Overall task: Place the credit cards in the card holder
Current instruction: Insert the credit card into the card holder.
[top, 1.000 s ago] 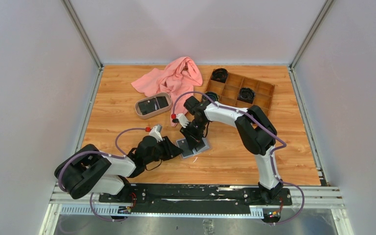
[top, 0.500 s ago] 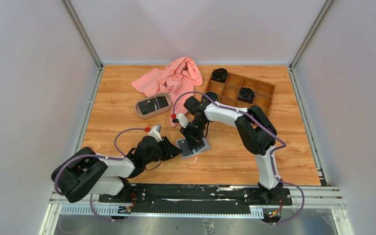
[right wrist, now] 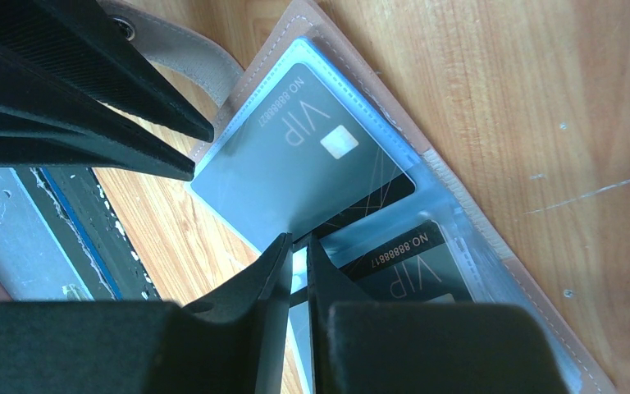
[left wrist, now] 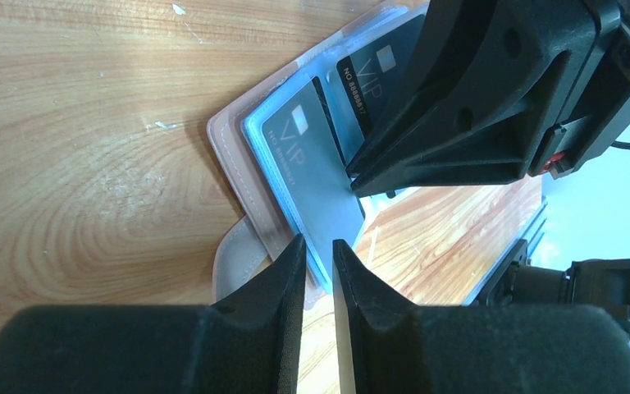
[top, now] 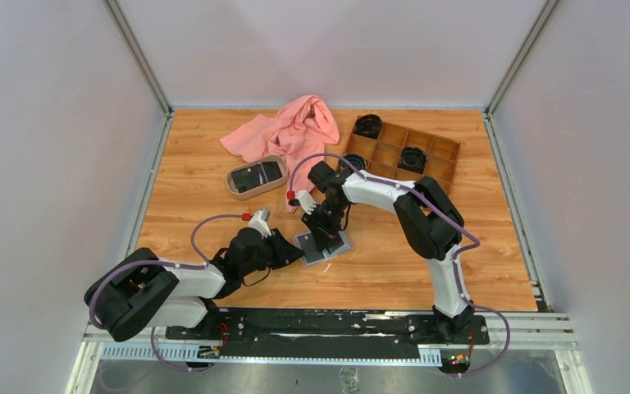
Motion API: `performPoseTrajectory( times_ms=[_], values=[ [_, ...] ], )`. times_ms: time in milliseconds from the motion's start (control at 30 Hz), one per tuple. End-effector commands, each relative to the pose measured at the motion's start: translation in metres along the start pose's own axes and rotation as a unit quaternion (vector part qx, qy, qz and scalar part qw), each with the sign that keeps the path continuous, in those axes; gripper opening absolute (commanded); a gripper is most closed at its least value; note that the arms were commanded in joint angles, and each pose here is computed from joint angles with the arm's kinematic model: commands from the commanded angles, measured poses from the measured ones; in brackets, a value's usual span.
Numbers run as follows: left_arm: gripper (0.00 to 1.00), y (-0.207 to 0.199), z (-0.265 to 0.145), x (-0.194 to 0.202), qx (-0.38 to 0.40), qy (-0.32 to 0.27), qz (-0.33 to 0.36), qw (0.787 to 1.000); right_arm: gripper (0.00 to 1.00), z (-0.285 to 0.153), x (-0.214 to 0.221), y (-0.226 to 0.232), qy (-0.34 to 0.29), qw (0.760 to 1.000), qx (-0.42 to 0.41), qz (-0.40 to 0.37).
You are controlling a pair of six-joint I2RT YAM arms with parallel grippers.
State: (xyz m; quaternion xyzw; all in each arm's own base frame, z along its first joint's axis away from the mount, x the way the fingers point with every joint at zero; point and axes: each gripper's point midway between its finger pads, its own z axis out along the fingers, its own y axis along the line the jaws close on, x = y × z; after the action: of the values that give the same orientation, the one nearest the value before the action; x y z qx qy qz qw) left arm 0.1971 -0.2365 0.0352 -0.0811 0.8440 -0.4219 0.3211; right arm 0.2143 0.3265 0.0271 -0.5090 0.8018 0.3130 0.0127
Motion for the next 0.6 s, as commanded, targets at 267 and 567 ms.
performPoseTrajectory(
  times_ms=[267, 567],
  values=[
    [0.21, -0.0034, 0.0049, -0.0048, 0.001, -0.002, 0.007, 1.0, 0.16, 0.0055, 0.0168, -0.0072, 0.032, 0.999, 0.002, 0.018],
    [0.24, -0.0024, 0.0067, -0.003, -0.001, 0.003, 0.005, 1.0, 0.16, 0.0047, 0.0161, -0.0074, 0.031, 0.999, 0.003, 0.018]
  ],
)
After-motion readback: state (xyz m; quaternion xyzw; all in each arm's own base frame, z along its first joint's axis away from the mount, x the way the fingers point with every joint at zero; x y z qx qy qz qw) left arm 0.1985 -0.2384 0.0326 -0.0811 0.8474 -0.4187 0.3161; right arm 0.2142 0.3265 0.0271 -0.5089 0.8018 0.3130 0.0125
